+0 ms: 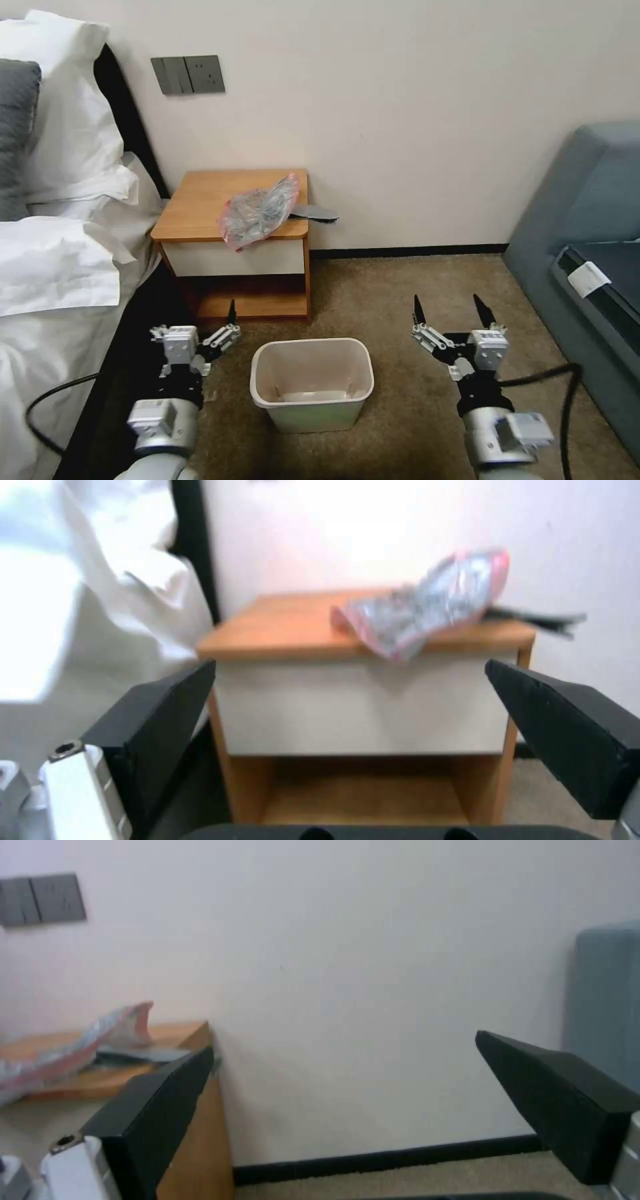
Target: Pick up the garbage bag from the table and place it over the trash can.
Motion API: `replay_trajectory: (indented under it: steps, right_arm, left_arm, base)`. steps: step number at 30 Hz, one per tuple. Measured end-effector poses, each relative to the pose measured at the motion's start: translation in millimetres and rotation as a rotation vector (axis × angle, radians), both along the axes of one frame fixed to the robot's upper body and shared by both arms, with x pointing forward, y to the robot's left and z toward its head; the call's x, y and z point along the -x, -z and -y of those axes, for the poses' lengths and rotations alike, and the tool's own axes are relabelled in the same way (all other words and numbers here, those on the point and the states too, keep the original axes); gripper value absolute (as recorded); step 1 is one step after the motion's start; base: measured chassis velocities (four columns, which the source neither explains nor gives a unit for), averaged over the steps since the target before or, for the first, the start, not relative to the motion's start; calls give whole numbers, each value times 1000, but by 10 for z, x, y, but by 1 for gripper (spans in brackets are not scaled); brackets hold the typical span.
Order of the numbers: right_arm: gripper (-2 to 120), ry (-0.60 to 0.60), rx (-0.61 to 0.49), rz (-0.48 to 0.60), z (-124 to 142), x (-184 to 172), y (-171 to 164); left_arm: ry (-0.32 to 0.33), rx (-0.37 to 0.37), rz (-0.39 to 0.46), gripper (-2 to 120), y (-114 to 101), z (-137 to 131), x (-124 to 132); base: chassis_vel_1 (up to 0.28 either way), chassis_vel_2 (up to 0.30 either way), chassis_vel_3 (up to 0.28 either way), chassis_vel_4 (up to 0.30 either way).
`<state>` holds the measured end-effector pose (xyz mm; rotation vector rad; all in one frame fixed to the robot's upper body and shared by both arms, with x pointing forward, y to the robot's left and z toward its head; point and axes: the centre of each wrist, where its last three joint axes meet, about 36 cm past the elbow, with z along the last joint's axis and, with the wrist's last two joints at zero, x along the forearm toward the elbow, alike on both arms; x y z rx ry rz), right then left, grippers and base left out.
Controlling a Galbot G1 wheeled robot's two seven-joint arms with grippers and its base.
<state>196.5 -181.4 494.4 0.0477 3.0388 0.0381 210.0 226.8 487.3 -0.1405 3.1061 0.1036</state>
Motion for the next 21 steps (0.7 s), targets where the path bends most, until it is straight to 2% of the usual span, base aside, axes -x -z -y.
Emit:
replay_trajectory:
  steps: [3,12,21]
  right_arm:
    - [100,8,-11,5,-6,16,-35]
    - [100,2,-37,-7,-8,-14,11]
    - [100,-67,-196,-74,44,-133,31]
  left_arm:
    - [-19,6,-28,100,-92,-16,128]
    - [-4,9,-18,100,-110,-23,108]
    - [1,12,-11,100,-104,-32,79]
  base:
    - [0,0,0,0]
    - [0,0,0,0]
    - [0,0,0,0]
